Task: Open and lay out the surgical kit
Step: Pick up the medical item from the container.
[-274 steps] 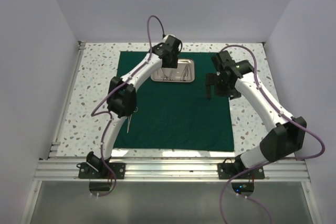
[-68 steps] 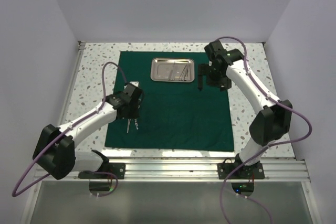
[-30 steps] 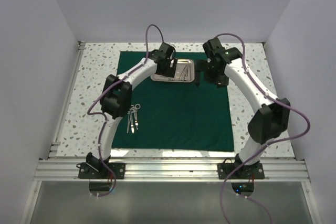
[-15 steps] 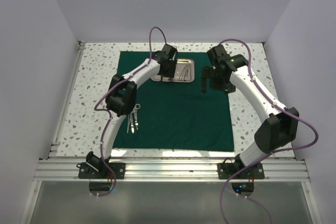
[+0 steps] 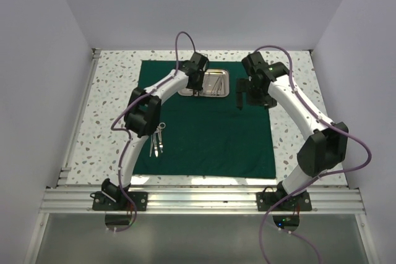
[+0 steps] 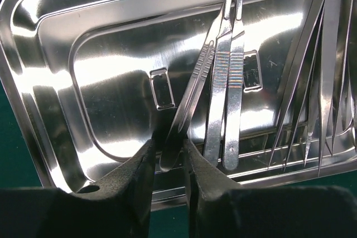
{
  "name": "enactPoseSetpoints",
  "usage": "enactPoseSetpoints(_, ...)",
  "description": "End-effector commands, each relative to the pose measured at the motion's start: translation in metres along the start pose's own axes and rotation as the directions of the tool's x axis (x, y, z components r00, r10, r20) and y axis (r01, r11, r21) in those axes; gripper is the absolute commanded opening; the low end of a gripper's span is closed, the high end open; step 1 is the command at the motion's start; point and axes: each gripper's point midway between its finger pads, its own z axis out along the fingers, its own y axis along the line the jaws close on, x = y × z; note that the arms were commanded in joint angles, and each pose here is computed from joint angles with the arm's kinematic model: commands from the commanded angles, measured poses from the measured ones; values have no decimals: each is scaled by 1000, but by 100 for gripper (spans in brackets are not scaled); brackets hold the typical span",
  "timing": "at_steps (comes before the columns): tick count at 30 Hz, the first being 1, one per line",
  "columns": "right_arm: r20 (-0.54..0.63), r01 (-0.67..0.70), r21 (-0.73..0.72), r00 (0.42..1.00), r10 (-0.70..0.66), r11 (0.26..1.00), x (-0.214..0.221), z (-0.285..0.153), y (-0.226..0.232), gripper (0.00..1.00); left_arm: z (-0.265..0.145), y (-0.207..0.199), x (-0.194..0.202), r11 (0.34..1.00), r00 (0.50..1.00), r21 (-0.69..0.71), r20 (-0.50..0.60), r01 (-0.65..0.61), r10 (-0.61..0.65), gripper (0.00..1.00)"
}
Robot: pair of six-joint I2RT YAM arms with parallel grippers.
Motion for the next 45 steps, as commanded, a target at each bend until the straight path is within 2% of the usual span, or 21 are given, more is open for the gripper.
enactPoseSetpoints(1, 27, 26, 16, 999, -26, 1000, -9, -7, -4, 99, 3, -11, 33, 999, 996, 34, -93, 12, -9, 29)
enactPoseSetpoints(10, 27, 28, 25, 999, -29, 999, -2, -5, -8, 99, -5, -10, 67, 1000, 989, 18, -150, 7, -5, 27)
enactPoseSetpoints(19, 25, 27, 19, 999, -27, 999, 3, -4, -9, 99, 5, -9, 58, 1000, 991, -14, -136, -18, 16, 24)
enactPoseSetpoints(27, 31, 33, 26, 999, -34, 999, 3, -7, -11, 99, 19, -10, 48, 999, 992, -22, -128, -27, 23, 35)
enactPoseSetpoints(29, 32, 35, 28, 999, -36, 999, 3, -7, -11, 99, 22, -9, 50, 999, 991, -25, -133, -25, 21, 33)
enactPoseSetpoints(30, 32, 35, 31, 999, -36, 999, 2, -7, -12, 99, 23, -9, 52, 999, 990, -25, -138, -27, 24, 27)
enactPoseSetpoints(32, 36, 34, 28, 999, -35, 999, 1, -7, -12, 99, 25, -6, 54, 999, 989, -30, -145, -25, 21, 21)
enactPoseSetpoints(33, 34, 33, 31, 999, -34, 999, 1, -7, -12, 99, 26, -5, 57, 999, 988, -31, -152, -30, 25, 11)
enactPoseSetpoints(35, 33, 33, 31, 999, -34, 999, 1, -6, -11, 99, 26, -3, 58, 999, 987, -34, -156, -31, 25, 2)
enactPoseSetpoints(41, 30, 29, 28, 999, -30, 999, 1, -6, -10, 99, 19, -1, 55, 999, 989, -35, -144, -35, 30, 0)
enactPoseSetpoints(45, 32, 30, 18, 999, -30, 999, 1, -7, -9, 99, -9, -2, 18, 999, 998, -38, -54, -29, 27, 0)
